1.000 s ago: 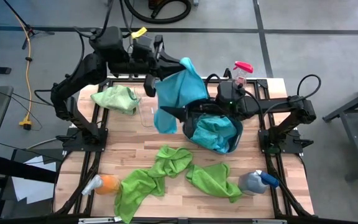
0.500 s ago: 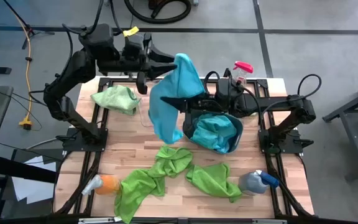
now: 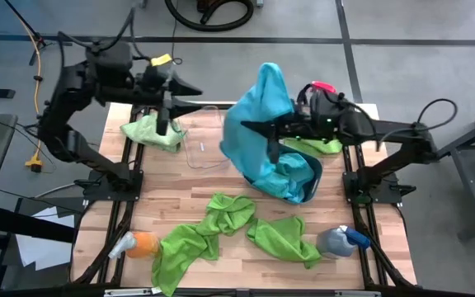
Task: Sort microfiber towel by color & place in baskets
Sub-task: Put the blue towel into the blue bin
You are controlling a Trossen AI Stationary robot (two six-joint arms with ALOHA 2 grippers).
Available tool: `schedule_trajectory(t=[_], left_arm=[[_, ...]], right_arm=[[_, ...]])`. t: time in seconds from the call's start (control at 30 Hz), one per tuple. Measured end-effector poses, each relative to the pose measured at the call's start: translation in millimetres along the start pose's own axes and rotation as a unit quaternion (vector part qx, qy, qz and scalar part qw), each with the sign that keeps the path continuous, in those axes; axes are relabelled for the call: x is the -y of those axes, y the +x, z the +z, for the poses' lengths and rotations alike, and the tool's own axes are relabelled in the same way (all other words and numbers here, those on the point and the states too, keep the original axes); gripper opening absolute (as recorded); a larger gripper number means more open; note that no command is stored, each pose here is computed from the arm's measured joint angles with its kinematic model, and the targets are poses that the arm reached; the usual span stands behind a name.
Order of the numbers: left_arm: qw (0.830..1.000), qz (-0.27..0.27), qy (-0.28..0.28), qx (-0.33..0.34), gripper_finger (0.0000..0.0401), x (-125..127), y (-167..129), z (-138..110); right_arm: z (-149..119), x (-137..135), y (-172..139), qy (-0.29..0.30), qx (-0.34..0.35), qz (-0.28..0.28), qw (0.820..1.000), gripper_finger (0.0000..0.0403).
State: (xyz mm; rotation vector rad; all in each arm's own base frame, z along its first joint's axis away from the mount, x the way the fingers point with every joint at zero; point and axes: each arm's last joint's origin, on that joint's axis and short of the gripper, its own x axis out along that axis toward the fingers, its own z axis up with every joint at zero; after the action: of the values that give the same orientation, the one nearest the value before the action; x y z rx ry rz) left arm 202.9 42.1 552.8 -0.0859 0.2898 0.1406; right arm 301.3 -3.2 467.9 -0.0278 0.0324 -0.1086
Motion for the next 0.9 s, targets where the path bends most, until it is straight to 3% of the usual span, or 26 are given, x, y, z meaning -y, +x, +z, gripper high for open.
schedule_trajectory(t=[0.27, 0.5, 0.73, 0.9], left_arm=[[1.000, 0.027, -0.007, 0.009, 0.0184, -0.7, -18.1, -19.2], [0.995, 0.013, -0.080, 0.052, 0.0184, -5.3, 13.0, -79.0], [0.976, -0.027, -0.173, 0.128, 0.0184, -7.8, 28.7, -131.7], [0.969, -0.033, -0.185, 0.160, 0.0184, -8.2, 26.7, -141.1]], right_arm=[[-11.5, -1.7, -45.7, 0.014, -0.139, -0.049, 0.989, 0.0000], [-50.3, -10.4, -81.6, 0.061, -0.178, -0.103, 0.977, 0.0000], [-98.5, -17.2, -82.0, 0.150, -0.125, -0.132, 0.972, 0.0000], [-113.0, -13.7, -55.8, 0.088, -0.095, -0.195, 0.972, 0.0000]])
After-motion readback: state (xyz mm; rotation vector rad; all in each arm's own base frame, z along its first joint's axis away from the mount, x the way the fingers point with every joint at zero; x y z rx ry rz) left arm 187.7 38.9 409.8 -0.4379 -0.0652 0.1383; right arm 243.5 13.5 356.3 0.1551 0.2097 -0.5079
